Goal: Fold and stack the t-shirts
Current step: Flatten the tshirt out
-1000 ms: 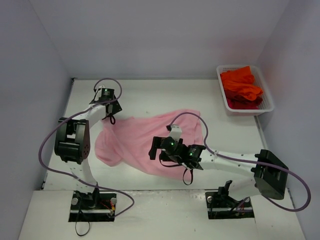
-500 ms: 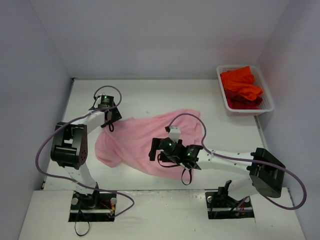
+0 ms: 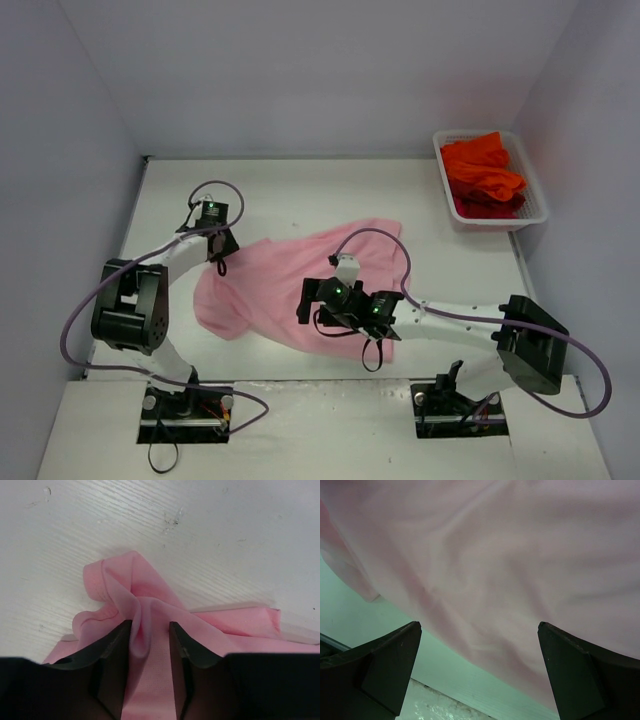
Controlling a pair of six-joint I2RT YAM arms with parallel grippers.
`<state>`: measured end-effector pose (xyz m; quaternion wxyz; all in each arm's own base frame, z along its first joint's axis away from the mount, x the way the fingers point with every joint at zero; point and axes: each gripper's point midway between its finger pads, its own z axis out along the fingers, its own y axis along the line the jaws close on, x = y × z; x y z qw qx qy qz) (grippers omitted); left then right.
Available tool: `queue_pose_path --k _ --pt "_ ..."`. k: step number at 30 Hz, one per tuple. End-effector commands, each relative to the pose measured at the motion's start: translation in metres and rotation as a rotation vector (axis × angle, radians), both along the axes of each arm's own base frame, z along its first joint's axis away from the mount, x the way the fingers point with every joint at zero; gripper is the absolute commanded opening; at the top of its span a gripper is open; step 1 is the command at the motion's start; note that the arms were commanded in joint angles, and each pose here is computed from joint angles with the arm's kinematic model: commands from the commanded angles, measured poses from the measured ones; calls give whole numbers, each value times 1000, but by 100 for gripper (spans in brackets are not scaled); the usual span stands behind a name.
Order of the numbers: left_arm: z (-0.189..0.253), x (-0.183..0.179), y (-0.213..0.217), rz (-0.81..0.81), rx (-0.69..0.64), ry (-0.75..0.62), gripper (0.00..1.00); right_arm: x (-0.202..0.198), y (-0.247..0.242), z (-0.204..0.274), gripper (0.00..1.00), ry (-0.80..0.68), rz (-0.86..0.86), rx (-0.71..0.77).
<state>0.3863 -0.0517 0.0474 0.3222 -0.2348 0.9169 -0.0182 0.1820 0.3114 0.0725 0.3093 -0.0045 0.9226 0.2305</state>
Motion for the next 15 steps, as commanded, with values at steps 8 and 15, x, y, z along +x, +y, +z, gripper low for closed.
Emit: queue_pose_path --k 8,15 --pt "27 1 -19 -23 -19 -91 0 10 13 19 100 -43 -29 50" --pt "43 -8 -44 -76 1 -128 0 11 12 17 100 -44 -34 44"
